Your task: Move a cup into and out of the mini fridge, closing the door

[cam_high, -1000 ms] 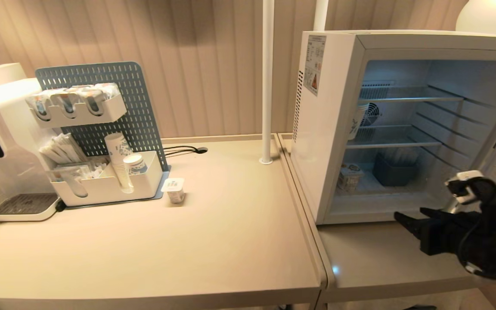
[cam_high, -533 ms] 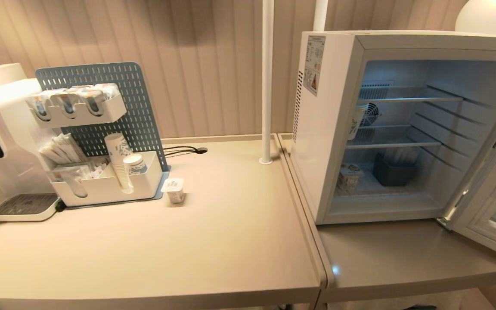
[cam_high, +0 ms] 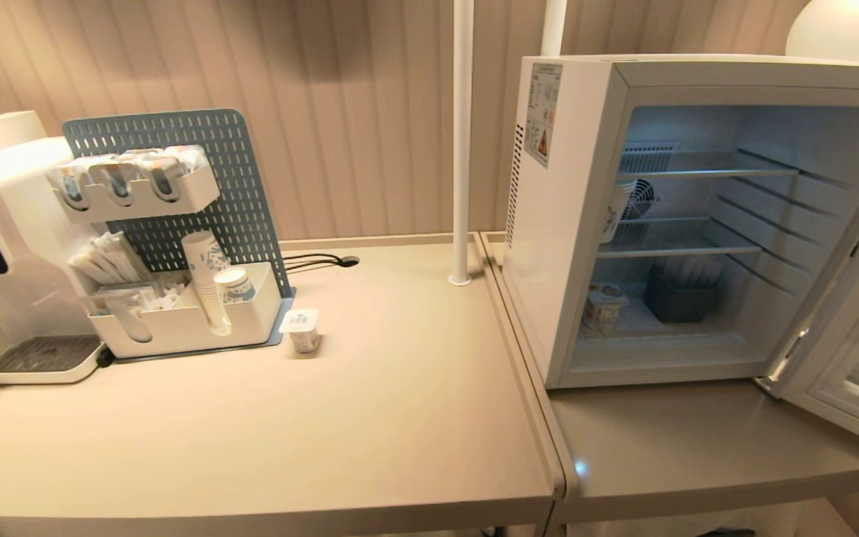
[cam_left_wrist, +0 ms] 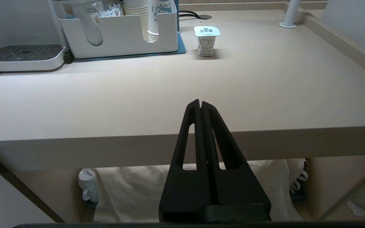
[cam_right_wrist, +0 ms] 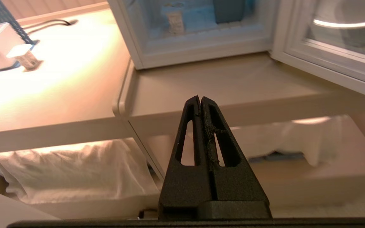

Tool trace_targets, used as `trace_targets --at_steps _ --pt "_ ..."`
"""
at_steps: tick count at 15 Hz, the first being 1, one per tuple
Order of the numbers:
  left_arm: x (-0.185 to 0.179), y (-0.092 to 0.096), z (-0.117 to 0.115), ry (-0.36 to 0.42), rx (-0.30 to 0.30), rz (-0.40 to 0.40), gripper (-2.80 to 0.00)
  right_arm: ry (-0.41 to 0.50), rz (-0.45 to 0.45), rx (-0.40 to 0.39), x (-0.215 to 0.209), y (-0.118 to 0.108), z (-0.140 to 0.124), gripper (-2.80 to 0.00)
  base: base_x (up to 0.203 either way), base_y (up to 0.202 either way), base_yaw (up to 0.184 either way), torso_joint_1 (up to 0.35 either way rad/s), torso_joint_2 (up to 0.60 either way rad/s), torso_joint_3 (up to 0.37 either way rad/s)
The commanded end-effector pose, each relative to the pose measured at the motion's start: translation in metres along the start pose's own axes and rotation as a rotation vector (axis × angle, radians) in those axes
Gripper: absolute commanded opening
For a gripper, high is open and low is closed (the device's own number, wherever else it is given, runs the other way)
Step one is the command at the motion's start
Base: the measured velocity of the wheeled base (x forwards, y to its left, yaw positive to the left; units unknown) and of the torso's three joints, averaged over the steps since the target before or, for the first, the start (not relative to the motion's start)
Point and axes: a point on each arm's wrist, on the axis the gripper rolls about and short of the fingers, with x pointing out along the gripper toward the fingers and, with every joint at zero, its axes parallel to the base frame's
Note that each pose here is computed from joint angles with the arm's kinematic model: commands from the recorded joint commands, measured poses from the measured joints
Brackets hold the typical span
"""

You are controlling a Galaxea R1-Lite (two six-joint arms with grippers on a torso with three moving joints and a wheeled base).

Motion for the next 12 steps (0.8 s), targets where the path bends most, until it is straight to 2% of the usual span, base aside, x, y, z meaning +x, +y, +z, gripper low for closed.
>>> trace_targets --at_steps 1,3,5,6,8,12 --pt "0.0 0.0 0.0 -0.001 -0.001 0.0 -2.8 -0.074 0.012 -0.005 0.016 -0.003 -0.025 -2.8 0.0 0.0 0.0 0.0 0.0 0.0" --pt "0.0 0.0 0.0 0.001 0.003 -0.001 -2.8 -0.093 -0.004 -0.058 0.05 -0.009 -0.054 -2.8 0.0 0.0 0.0 0.0 0.0 0.0" --pt "0.0 0.0 -0.002 0.021 0.019 0.005 -2.8 -0.038 -0.024 -0.108 0.069 -0.013 -0.084 -2.8 0.0 0.0 0.0 0.0 0.0 0.0" --pt "0.0 0.0 -0.002 0.019 0.014 0.006 -2.8 -0.038 -0.031 -0.13 0.072 -0.014 -0.088 -2.8 0.0 0.0 0.0 0.0 0.0 0.0" --pt "0.0 0.0 -0.002 0.016 0.001 0.006 -2.8 -0.111 -0.04 -0.163 0.068 -0.013 -0.075 -2.8 0.0 0.0 0.0 0.0 0.0 0.0" --pt "0.0 0.0 -0.002 0.015 -0.006 0.005 -2.8 -0.106 -0.039 -0.164 0.068 -0.013 -0.076 -2.8 0.0 0.0 0.0 0.0 0.0 0.0"
